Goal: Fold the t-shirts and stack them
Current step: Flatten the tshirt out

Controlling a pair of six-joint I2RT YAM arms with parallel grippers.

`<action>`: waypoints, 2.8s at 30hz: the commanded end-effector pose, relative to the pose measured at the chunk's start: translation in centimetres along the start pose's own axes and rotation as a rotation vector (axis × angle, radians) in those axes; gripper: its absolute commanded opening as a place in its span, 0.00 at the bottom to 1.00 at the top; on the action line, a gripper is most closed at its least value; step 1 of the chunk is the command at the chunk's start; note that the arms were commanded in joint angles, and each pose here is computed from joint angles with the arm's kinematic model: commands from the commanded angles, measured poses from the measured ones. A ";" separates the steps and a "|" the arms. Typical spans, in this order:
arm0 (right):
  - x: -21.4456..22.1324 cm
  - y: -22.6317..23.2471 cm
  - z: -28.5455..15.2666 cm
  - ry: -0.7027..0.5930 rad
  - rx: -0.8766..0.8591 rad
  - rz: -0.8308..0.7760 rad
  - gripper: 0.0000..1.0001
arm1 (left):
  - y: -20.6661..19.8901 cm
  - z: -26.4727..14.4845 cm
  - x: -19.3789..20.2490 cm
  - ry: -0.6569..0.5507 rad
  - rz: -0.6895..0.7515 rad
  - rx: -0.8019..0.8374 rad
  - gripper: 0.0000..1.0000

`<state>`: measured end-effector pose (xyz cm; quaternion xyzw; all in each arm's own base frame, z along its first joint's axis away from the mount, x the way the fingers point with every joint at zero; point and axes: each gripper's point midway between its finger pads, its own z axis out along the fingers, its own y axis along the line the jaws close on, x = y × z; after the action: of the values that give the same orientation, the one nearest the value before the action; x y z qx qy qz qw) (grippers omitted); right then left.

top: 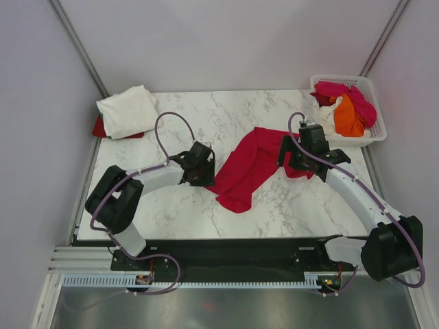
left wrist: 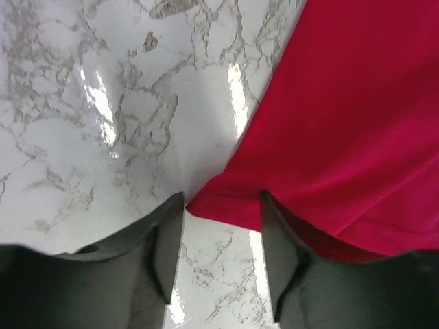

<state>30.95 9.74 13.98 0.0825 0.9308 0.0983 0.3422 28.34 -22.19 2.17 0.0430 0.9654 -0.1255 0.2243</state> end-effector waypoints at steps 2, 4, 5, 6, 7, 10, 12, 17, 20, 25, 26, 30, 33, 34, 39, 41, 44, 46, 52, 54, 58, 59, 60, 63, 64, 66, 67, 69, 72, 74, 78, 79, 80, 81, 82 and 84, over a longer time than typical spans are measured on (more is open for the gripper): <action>-0.5 -0.6 0.4 -0.030 0.027 -0.013 0.98 | 0.1 1.5 -0.1 0.004 0.025 -0.009 0.47; -0.3 -0.8 0.4 -0.028 0.038 -0.021 0.98 | 0.4 2.1 0.6 0.027 0.026 -0.016 0.24; -0.4 -1.0 0.4 -0.032 0.047 -0.019 0.98 | 0.3 2.2 0.8 0.040 0.032 -0.005 0.14; -0.3 -1.1 0.5 -0.032 0.049 -0.023 0.98 | 0.0 2.1 0.6 0.037 0.036 0.005 0.02; -0.1 -1.2 0.6 -0.029 0.054 -0.023 0.98 | -0.3 1.6 0.1 0.022 0.042 0.019 0.02; -0.1 -1.1 0.9 -0.021 0.052 -0.025 0.98 | -1.7 -3.0 -3.1 -0.072 0.046 0.060 0.02; -0.3 -1.1 0.9 -0.027 0.053 -0.026 0.98 | -1.9 -8.0 -5.9 -0.146 0.065 0.035 0.02; -1.5 -0.4 1.3 -0.050 0.038 -0.017 0.98 | 3.5 -20.9 -12.2 -0.428 0.065 -0.161 0.02; -2.1 -0.2 2.4 -0.057 0.046 -0.013 0.98 | 7.9 -22.3 -12.2 -0.442 0.025 -0.248 0.02; -2.7 -0.7 5.4 -0.045 0.103 -0.014 0.98 | 11.4 -19.7 -8.5 -0.348 -0.039 -0.297 0.02; -2.3 -1.1 6.5 -0.025 0.129 -0.021 0.98 | 11.7 -18.7 -7.4 -0.315 -0.043 -0.301 0.02; -2.0 -0.8 9.8 -0.008 0.119 -0.018 0.98 | 12.0 -16.8 -5.6 -0.270 -0.061 -0.292 0.02; -0.2 -0.2 11.7 0.060 0.083 -0.019 0.96 | 12.0 -16.0 -4.9 -0.254 -0.059 -0.283 0.02; -0.1 0.1 12.1 0.054 0.067 -0.007 0.96 | 12.1 -15.9 -4.8 -0.249 -0.057 -0.286 0.02; 1.7 0.6 11.7 0.085 0.010 -0.012 0.21 | 12.0 -15.8 -5.1 -0.265 -0.054 -0.283 0.02; 1.2 -0.3 9.1 0.071 0.056 -0.020 0.00 | 12.2 -15.9 -5.2 -0.270 -0.055 -0.289 0.02; 0.6 -1.3 3.5 0.004 0.082 -0.007 0.00 | 12.5 -16.2 -5.4 -0.286 -0.060 -0.307 0.02; 2.2 -3.0 0.5 0.024 0.138 0.007 0.00 | 12.7 -16.6 -5.6 -0.308 -0.068 -0.316 0.02; 4.1 -2.6 -6.0 -0.035 0.113 0.147 0.98 | 13.4 -17.2 -6.0 -0.335 -0.096 -0.327 0.02; 4.7 -0.4 -5.8 0.010 0.004 0.194 0.98 | 13.6 -17.2 -6.0 -0.330 -0.100 -0.332 0.02; 3.2 -2.9 -4.5 -0.078 0.152 0.197 0.98 | 13.9 -17.2 -6.0 -0.334 -0.106 -0.333 0.02; 2.5 -3.1 -4.1 -0.101 0.173 0.192 0.98 | 13.8 -17.2 -6.0 -0.334 -0.105 -0.328 0.02; 0.9 -2.8 -3.8 -0.149 0.170 0.194 0.98 | 13.7 -17.1 -6.0 -0.332 -0.103 -0.324 0.02; -1.6 -4.1 -0.1 -0.117 0.243 0.187 0.98 | 13.5 -16.9 -6.2 -0.325 -0.098 -0.313 0.02; -1.6 -4.8 0.9 -0.100 0.260 0.198 0.98 | 13.5 -16.8 -6.2 -0.324 -0.098 -0.310 0.02; -2.4 -5.7 2.6 -0.099 0.257 0.235 0.96 | 13.4 -16.8 -6.1 -0.322 -0.097 -0.301 0.02; -2.4 -6.6 3.3 -0.089 0.265 0.260 0.91 | 13.3 -16.8 -6.1 -0.322 -0.096 -0.293 0.02; -1.4 -7.0 5.2 -0.047 0.267 0.268 0.87 | 13.1 -16.7 -6.0 -0.325 -0.094 -0.285 0.02; 0.0 -7.8 6.6 -0.012 0.297 0.277 0.83 | 13.0 -16.5 -6.0 -0.319 -0.091 -0.277 0.02; 1.0 -8.8 7.0 0.000 0.326 0.283 0.82 | 12.8 -16.5 -6.1 -0.316 -0.088 -0.265 0.02; 2.2 -10.0 8.0 0.024 0.342 0.303 0.76 | 12.6 -16.3 -6.2 -0.312 -0.083 -0.252 0.02; 2.6 -10.3 8.2 0.034 0.350 0.307 0.77 | 12.5 -16.3 -6.2 -0.311 -0.083 -0.251 0.02; 3.0 -10.7 8.4 0.039 0.358 0.310 0.77 | 12.5 -16.2 -6.1 -0.309 -0.083 -0.250 0.02; 3.0 -10.9 8.6 0.033 0.359 0.313 0.77 | 12.5 -16.3 -6.1 -0.312 -0.083 -0.249 0.02; 3.3 -11.3 9.0 0.043 0.371 0.316 0.77 | 12.5 -16.3 -6.1 -0.311 -0.083 -0.249 0.02; 3.4 -11.6 9.5 0.045 0.377 0.315 0.76 | 12.5 -16.2 -6.1 -0.311 -0.084 -0.248 0.02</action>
<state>32.42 0.86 2.41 0.2841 0.9215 -0.0245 0.2637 27.90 -5.92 15.65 -0.0613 0.9341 -0.0154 0.3515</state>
